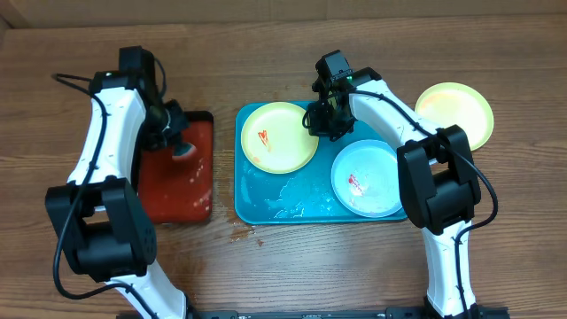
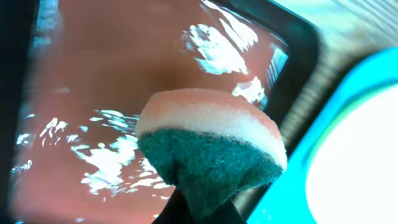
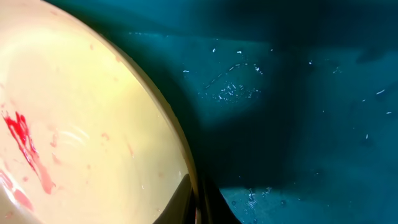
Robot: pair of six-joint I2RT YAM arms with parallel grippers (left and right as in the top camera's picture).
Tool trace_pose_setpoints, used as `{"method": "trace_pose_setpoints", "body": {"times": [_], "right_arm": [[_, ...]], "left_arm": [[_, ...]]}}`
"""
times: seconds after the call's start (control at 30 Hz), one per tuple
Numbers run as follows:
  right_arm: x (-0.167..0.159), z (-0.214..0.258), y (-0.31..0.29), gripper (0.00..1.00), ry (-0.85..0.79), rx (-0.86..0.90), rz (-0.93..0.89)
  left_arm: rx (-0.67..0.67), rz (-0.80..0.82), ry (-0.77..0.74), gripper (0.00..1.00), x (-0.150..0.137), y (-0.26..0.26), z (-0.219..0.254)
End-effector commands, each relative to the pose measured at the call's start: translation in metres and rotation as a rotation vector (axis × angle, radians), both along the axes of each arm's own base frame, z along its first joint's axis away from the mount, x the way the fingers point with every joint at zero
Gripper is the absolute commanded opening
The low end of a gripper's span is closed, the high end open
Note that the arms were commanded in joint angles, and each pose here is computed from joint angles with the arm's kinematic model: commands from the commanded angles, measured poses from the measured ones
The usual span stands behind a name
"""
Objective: Clean dirty plates on tray and stack at the side
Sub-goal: 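Dip the sponge in the red water tray with the left gripper, then scrub the yellow-green plate with the sponge while right gripper holds it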
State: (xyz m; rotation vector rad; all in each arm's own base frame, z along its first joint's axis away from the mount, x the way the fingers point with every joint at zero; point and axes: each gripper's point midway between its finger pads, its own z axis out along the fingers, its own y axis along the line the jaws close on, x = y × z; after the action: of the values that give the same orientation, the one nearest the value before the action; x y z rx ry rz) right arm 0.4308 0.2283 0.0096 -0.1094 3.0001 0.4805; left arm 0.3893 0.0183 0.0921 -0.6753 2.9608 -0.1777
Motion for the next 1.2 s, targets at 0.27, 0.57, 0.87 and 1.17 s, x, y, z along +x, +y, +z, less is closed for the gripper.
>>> {"method": "trace_pose_setpoints", "body": {"times": [0.27,0.57,0.87,1.17], "right_arm": [[-0.012,-0.017,-0.007,0.04,0.084,-0.017,-0.092],[-0.015,-0.017,-0.008,0.04,0.102,-0.023,-0.114],[-0.012,-0.018,-0.010,0.04,0.088,-0.036,-0.124],[-0.009,-0.010,-0.024,0.04,0.064,-0.108,-0.163]], "left_arm": [[-0.101,-0.290,-0.157,0.04,0.023,-0.126,0.014],[-0.052,-0.285,-0.233,0.04,0.038,-0.181,-0.004],[-0.049,-0.294,-0.173,0.04,0.043,-0.203,-0.061],[0.186,-0.256,-0.077,0.04,0.036,-0.157,-0.100]]}}
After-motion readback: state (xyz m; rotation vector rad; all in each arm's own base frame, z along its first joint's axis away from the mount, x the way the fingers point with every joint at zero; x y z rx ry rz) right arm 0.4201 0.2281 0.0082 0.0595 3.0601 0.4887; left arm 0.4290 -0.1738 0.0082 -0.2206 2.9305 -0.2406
